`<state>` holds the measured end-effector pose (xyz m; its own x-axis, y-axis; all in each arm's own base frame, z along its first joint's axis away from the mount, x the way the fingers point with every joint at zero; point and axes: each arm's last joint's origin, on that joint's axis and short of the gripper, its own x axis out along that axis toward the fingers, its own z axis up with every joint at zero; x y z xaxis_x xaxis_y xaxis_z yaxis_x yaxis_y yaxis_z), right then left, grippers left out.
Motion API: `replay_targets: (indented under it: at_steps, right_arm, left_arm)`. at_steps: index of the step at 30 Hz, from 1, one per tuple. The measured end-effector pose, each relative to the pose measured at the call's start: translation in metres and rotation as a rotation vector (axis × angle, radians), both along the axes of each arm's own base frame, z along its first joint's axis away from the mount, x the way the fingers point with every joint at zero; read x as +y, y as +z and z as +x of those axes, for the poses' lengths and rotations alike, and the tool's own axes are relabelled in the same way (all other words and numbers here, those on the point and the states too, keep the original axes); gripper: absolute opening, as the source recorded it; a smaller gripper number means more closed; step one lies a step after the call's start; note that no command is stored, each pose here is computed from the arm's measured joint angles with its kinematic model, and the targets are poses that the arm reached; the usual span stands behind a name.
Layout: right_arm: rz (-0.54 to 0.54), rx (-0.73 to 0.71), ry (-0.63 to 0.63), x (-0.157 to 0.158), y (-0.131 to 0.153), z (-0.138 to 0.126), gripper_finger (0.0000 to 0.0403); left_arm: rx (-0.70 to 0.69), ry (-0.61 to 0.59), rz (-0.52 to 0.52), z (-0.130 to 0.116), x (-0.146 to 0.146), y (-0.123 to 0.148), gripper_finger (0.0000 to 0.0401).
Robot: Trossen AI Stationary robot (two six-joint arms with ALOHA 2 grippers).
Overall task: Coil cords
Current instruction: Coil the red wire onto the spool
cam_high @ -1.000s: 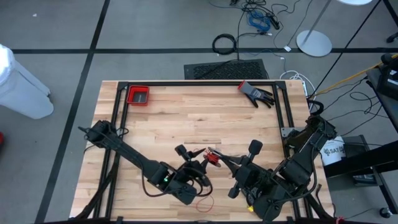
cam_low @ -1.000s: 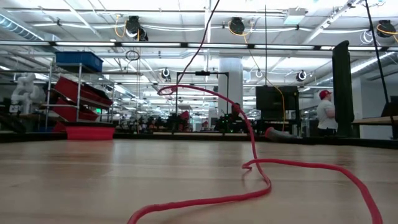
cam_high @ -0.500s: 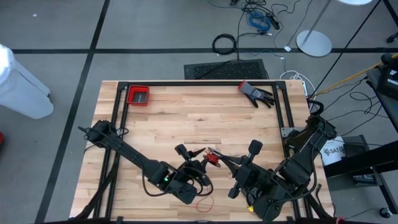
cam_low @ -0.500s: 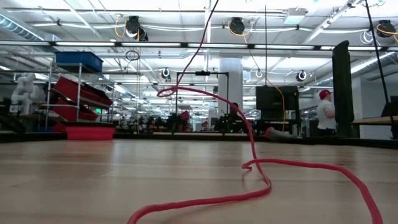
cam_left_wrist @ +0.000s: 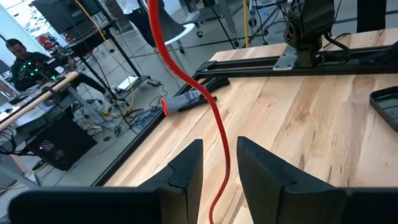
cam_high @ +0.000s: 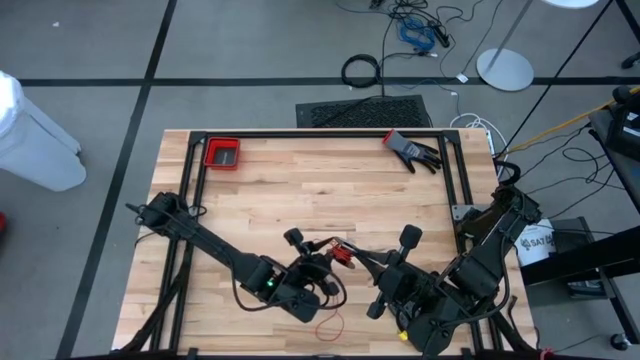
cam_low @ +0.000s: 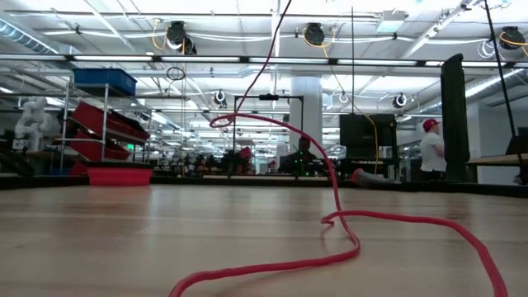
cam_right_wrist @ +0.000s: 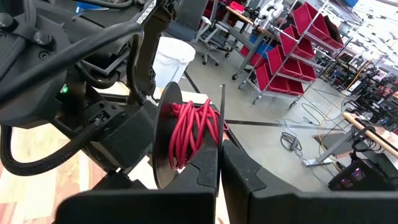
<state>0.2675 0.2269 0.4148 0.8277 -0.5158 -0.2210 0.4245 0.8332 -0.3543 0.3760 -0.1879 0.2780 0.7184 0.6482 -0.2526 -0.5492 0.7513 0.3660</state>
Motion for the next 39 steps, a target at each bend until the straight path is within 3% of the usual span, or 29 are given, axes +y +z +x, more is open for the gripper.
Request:
replay_targets:
  at_steps: [12,26,39]
  right_arm:
    - [0.000,0.000,0.000,0.000,0.000,0.000,0.0000]
    - [0.063,-0.045,-0.036,-0.004,0.000,0.003,0.0000]
    - [0.012,-0.045,-0.095,-0.003,-0.015,0.028,0.0000]
  left_arm:
    - [0.013,-0.020,-0.005,0.000,-0.001,0.000,0.0007]
    - [-0.016,-0.044,-0.008,0.002,-0.005,0.004,0.0003]
    - [-0.057,-0.086,-0.039,0.003,-0.012,0.009,0.0002]
